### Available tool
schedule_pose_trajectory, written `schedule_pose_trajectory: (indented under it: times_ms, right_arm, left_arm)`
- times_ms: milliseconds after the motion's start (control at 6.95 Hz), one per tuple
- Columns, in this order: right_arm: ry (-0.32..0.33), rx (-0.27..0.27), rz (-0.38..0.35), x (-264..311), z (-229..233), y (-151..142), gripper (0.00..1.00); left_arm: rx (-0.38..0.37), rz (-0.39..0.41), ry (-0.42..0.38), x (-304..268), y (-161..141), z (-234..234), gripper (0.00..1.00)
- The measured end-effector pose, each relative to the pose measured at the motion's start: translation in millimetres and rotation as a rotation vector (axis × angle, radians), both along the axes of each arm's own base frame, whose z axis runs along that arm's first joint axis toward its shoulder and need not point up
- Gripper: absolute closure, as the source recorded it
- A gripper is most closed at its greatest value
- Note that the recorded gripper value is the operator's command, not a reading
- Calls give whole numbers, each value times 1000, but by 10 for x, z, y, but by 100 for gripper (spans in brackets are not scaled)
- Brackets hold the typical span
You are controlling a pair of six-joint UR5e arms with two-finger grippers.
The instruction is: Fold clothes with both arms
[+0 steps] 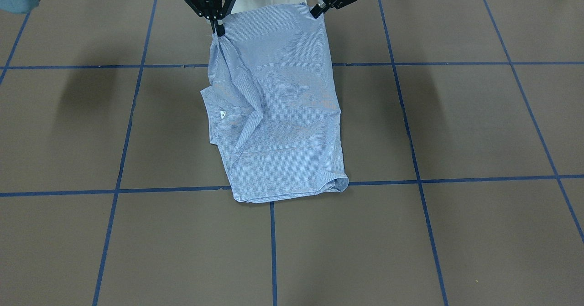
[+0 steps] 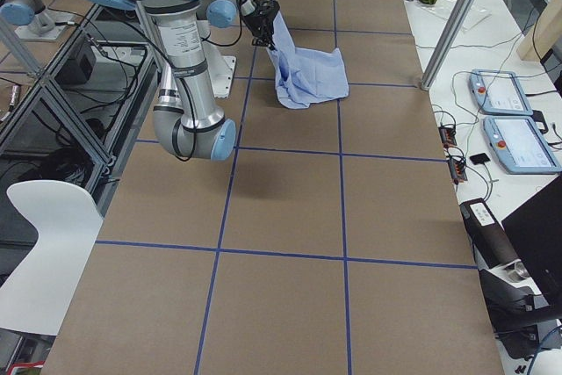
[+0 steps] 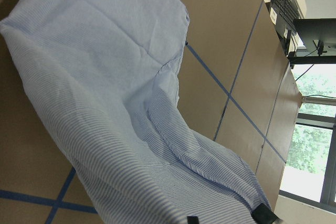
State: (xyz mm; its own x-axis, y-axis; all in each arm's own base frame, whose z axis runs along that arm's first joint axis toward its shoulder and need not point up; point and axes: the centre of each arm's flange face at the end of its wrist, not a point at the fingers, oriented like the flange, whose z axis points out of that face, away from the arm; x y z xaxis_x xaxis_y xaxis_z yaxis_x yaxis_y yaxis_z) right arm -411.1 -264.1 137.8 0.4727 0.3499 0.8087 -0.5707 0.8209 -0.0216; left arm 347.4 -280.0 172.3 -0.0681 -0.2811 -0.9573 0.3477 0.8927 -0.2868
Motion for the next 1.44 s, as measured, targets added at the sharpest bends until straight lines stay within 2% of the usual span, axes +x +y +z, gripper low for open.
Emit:
schedule_pose_trajectory:
  times_ms: [288,432,576,863,1151,1439]
  right_arm:
    - [78,12,54,-213,82,-483,100]
    - [96,18,79,-347,132,-745,100]
    - [102,26,101,-531,246,-1000,100]
    - [139,39,125,-910,411,-1486,100]
    - [188,35,134,-1314,435,-1879,100]
    - [185,41,140,-1683,519,-2206,100]
  left_arm:
    - [43,-72,-133,327,-572,-133,100]
    - [73,-106,-207,422,-877,-57,100]
    - [95,-131,-278,495,-1146,98,100]
    - [93,-158,-404,804,-1601,492,100]
    - [90,-189,-475,1160,-1923,752,100]
    - [109,-187,-507,1373,-2080,799,100]
